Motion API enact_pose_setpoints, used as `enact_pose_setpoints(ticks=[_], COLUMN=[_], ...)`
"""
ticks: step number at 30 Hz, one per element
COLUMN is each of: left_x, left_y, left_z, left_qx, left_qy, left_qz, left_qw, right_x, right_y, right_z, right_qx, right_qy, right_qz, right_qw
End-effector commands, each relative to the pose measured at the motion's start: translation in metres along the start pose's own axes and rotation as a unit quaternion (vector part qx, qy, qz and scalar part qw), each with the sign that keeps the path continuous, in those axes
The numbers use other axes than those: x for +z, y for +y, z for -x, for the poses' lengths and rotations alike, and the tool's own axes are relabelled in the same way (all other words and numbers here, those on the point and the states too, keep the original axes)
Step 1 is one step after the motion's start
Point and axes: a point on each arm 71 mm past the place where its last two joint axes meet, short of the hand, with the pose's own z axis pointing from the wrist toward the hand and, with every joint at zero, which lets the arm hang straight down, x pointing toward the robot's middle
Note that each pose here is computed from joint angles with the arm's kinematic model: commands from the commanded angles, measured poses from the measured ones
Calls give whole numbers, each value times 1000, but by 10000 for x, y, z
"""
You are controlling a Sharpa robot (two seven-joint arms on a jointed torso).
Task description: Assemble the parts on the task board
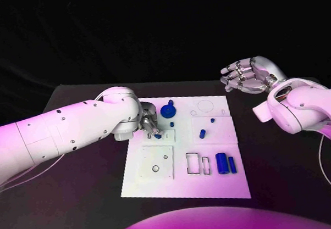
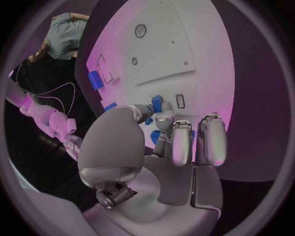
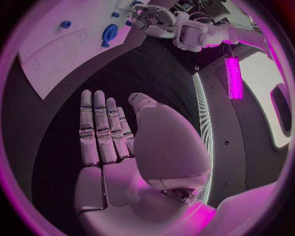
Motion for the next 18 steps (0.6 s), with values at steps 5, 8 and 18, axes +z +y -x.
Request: enact_pose_setpoints(ticks=[5,8,18], left_x=[11,11,-16], left_y=[-8,-11,-16], left_z=[-8,0,5], left_qx=[7,3,-8], left_qy=[-1,-6,-17], left_qz=[7,6,-1], left_qw=[1000,1000,1000], right_x=[-2,-2,-5], right_y=[10,9,1], right_z=[-5,-3,1], right_qx=[-5,-5,-5], right_qy=[1,1,-1], right_qz=[7,7,7], right_qw=[1000,1000,1000])
